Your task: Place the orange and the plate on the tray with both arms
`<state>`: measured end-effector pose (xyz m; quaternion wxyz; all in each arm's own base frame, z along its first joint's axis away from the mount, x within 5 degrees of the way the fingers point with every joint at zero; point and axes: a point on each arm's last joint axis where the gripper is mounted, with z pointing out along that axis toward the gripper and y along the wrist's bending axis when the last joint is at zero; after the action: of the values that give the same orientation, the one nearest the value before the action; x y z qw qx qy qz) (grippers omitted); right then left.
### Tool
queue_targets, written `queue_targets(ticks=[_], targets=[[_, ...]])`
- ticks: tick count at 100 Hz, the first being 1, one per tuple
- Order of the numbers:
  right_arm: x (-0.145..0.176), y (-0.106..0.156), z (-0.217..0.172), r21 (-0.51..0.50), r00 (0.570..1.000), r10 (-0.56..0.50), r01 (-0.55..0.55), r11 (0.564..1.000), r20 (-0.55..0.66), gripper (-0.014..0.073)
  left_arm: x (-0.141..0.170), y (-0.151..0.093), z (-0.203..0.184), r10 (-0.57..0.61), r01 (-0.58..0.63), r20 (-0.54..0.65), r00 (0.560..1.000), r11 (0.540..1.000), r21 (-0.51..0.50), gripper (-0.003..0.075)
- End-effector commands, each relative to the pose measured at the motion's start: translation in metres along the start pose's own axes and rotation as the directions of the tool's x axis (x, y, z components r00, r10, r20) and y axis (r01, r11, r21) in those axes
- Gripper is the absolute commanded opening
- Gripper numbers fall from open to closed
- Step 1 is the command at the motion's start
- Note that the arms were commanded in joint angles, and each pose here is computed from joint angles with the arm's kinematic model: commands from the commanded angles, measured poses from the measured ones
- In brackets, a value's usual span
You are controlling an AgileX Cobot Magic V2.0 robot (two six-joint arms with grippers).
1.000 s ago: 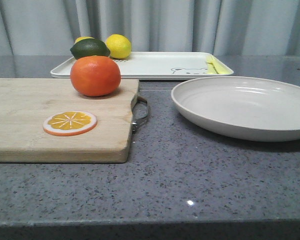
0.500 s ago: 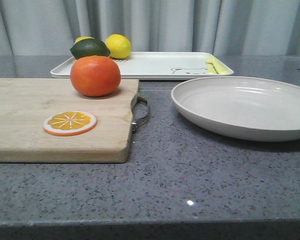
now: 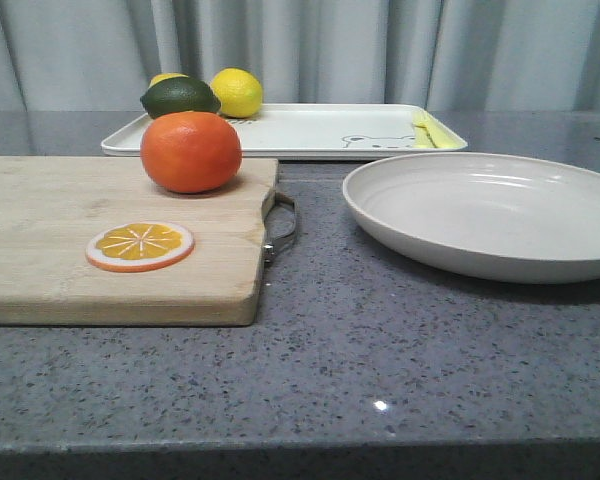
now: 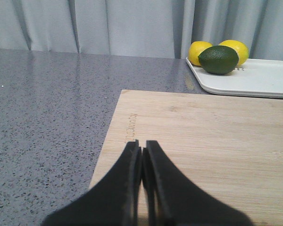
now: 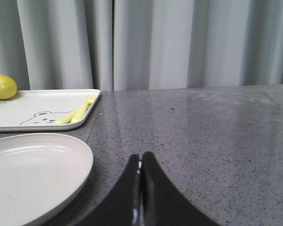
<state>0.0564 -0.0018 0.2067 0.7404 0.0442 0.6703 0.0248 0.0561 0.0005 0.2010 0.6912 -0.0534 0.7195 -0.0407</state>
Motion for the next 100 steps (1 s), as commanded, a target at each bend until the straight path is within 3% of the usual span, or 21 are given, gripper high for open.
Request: queue_targets(ticks=[1,51,100], targets=[[-0.009,0.001,-0.002,-0.004,0.995,-0.011,0.011,1.000,0.104,-0.0060,-0.001,0.000,-0.002,-0.011,0.011,0.085,0.996,1.000,0.006,-0.0019],[-0.013,0.001,-0.002,-0.004,0.995,-0.011,0.011,1.000,0.102,-0.0060,-0.009,-0.001,-0.003,-0.011,0.010,0.130,0.992,1.000,0.010,-0.0019],[-0.056,0.005,0.008,0.006,1.000,-0.012,0.012,1.000,0.004,-0.0060,-0.057,-0.007,0.006,-0.013,0.012,0.105,0.994,1.000,0.008,-0.0019]])
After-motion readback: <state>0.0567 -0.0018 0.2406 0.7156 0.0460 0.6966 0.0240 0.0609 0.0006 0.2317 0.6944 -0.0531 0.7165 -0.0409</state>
